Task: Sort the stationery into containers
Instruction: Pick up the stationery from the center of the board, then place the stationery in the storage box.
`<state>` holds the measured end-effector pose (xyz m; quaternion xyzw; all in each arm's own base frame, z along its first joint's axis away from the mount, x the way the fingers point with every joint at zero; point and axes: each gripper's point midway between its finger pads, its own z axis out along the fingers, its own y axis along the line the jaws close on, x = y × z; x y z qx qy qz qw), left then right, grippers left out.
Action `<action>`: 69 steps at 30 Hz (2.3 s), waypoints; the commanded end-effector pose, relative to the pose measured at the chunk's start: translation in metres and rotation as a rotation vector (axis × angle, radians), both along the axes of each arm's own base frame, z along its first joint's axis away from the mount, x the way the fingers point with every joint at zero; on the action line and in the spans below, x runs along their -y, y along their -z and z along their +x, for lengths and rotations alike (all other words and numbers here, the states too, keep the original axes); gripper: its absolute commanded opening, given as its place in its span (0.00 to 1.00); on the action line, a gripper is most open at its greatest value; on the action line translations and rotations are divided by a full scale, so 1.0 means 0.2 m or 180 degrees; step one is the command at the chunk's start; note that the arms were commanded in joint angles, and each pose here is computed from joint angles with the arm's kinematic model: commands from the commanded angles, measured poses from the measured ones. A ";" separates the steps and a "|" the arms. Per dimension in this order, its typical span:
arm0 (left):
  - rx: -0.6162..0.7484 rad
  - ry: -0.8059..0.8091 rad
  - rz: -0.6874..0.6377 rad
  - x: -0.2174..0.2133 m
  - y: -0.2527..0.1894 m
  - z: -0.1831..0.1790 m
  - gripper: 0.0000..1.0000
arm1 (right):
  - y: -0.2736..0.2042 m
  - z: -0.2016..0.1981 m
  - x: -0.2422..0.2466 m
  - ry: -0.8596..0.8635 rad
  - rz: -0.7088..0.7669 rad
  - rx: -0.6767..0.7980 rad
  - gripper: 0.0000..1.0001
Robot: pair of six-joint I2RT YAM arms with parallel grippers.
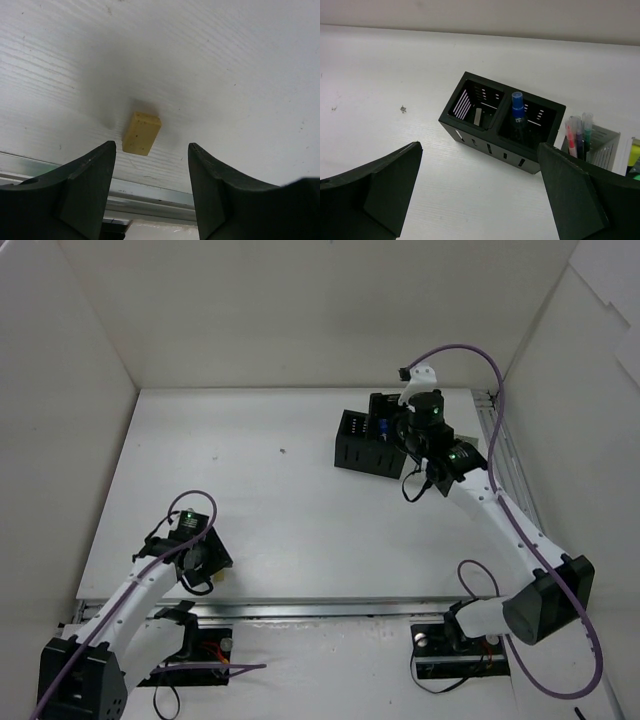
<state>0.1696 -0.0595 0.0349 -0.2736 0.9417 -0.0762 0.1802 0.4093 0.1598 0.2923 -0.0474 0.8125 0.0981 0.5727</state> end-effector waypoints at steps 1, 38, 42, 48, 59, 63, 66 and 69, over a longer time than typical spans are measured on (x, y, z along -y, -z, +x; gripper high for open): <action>0.0000 -0.0108 0.0087 -0.03 0.00 -0.02 0.55 | -0.19 -0.01 0.09 0.0262 0.0220 0.0415 0.98; 0.1747 0.0976 -0.0231 0.35 -0.82 0.81 0.00 | 0.14 -0.51 0.55 0.0977 0.0491 0.0247 0.98; 0.2148 0.1419 -0.0273 0.56 -1.08 1.10 0.00 | 0.20 -0.57 0.60 0.1103 0.0427 0.0117 0.98; 0.2764 0.2466 -0.0652 1.12 -1.37 1.44 0.00 | 0.25 -0.63 0.65 0.1178 0.0397 0.0051 0.98; 0.3324 0.3031 -0.1089 1.61 -1.45 1.75 0.01 | 0.29 -0.65 0.72 0.1333 0.0295 -0.0050 0.98; 0.3288 0.3020 -0.1006 1.67 -1.37 1.79 0.02 | 0.30 -0.65 0.73 0.1349 0.0286 -0.0073 0.98; 0.3213 0.3024 -0.0859 1.70 -1.29 1.80 0.12 | 0.30 -0.65 0.74 0.1370 0.0293 -0.0068 0.98; 0.3166 0.2997 -0.0774 1.68 -1.26 1.81 0.31 | 0.30 -0.65 0.74 0.1374 0.0306 -0.0069 0.98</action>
